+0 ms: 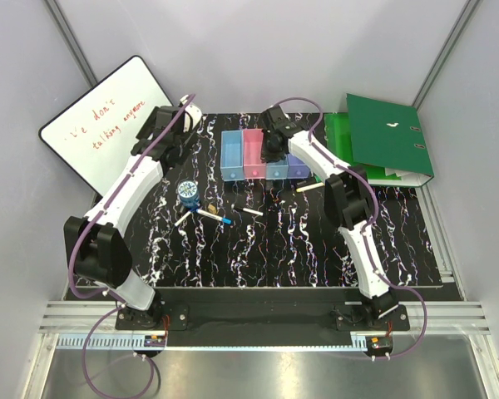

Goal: Sort the stationery into containers
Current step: Move the storage box to the center of the board, then pick up the stationery from the center of the board, then place the stationery in the storage box.

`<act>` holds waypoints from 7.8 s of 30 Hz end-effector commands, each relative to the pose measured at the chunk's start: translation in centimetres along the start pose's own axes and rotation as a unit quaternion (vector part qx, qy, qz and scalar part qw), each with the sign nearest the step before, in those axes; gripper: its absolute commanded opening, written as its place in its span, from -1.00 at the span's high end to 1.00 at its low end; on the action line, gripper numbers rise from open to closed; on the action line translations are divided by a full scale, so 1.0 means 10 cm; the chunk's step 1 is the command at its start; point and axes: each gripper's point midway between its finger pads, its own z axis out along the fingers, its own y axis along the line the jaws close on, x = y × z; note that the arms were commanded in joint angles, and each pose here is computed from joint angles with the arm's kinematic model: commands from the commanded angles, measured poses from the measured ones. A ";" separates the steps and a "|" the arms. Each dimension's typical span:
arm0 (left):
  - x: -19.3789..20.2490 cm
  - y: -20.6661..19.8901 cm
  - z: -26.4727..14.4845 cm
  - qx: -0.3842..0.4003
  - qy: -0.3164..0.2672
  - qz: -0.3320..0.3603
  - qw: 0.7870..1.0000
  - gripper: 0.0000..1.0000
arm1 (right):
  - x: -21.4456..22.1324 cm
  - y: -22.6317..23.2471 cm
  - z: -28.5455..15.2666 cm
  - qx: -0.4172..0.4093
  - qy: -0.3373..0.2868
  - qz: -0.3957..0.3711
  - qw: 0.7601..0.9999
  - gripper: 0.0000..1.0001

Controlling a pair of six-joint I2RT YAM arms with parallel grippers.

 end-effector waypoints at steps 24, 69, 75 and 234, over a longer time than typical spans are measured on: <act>-0.07 0.16 -0.20 0.003 -0.030 -0.024 0.999 -0.98 | 0.06 0.47 -0.28 -0.082 0.018 -0.043 0.996 -0.27; 0.51 -1.38 0.04 0.293 0.020 0.008 0.956 -0.98 | -1.30 -0.17 -3.39 -0.003 -0.296 -0.345 0.891 -1.00; 0.55 -1.44 0.14 0.293 0.025 0.012 0.956 -0.98 | -1.30 -0.16 -3.38 -0.005 -0.294 -0.342 0.892 -1.00; -1.47 -2.04 1.21 0.264 -0.152 0.098 0.947 -0.80 | -1.05 -0.95 -3.15 0.145 -0.271 -0.279 0.910 -0.99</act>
